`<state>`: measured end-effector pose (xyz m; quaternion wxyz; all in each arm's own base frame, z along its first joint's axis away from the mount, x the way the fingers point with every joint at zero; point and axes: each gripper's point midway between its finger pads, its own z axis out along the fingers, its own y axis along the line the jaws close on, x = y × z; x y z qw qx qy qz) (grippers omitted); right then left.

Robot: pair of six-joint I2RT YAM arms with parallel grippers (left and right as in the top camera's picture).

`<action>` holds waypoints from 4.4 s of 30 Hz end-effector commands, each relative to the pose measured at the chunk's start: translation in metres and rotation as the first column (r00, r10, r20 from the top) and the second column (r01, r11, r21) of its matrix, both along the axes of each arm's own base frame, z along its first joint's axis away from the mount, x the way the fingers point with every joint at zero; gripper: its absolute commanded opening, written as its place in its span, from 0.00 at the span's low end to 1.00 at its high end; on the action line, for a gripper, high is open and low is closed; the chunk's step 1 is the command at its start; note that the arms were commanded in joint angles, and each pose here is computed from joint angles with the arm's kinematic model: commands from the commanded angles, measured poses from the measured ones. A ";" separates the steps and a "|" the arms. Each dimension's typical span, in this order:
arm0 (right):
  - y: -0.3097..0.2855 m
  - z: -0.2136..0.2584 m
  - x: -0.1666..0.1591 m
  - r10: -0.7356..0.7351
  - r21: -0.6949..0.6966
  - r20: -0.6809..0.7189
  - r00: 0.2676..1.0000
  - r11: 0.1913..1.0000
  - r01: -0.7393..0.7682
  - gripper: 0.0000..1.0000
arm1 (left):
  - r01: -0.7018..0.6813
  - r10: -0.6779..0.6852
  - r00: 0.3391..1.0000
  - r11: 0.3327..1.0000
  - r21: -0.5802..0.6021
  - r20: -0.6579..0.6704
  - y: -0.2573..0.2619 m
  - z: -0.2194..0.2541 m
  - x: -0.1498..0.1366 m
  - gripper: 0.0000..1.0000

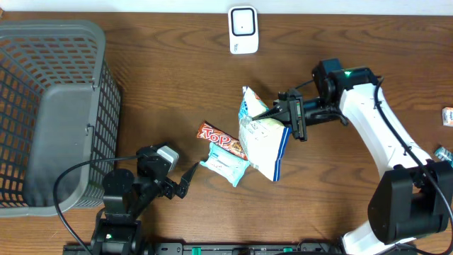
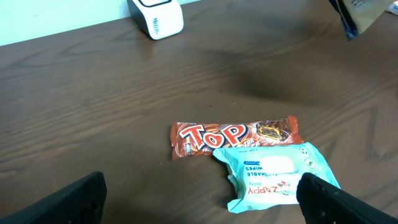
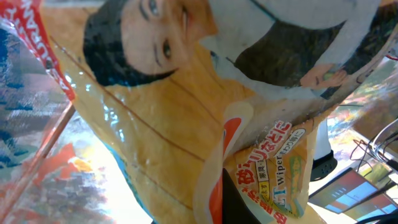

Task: Scan the item barcode
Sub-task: 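Grasp the yellow snack bag with the right gripper and lift it, then carry the snack bag up to the scanner with the right gripper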

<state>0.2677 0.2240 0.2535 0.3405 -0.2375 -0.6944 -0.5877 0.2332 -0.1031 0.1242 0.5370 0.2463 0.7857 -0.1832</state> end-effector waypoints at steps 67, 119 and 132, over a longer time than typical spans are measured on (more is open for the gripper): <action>-0.060 -0.082 0.033 0.153 -0.423 0.461 0.874 0.904 0.065 0.01 | -0.011 0.011 1.000 1.000 -0.004 -0.008 0.001 -0.002 0.000 0.98; 0.008 -0.061 0.390 0.071 -0.149 0.988 0.133 0.298 0.943 0.01 | -0.011 0.011 1.000 1.000 -0.004 -0.008 0.001 -0.002 0.000 0.98; 0.019 -0.063 0.413 0.078 -0.129 0.991 0.112 0.279 0.952 0.01 | -0.011 0.011 1.000 1.000 -0.004 -0.008 0.001 -0.002 0.000 0.98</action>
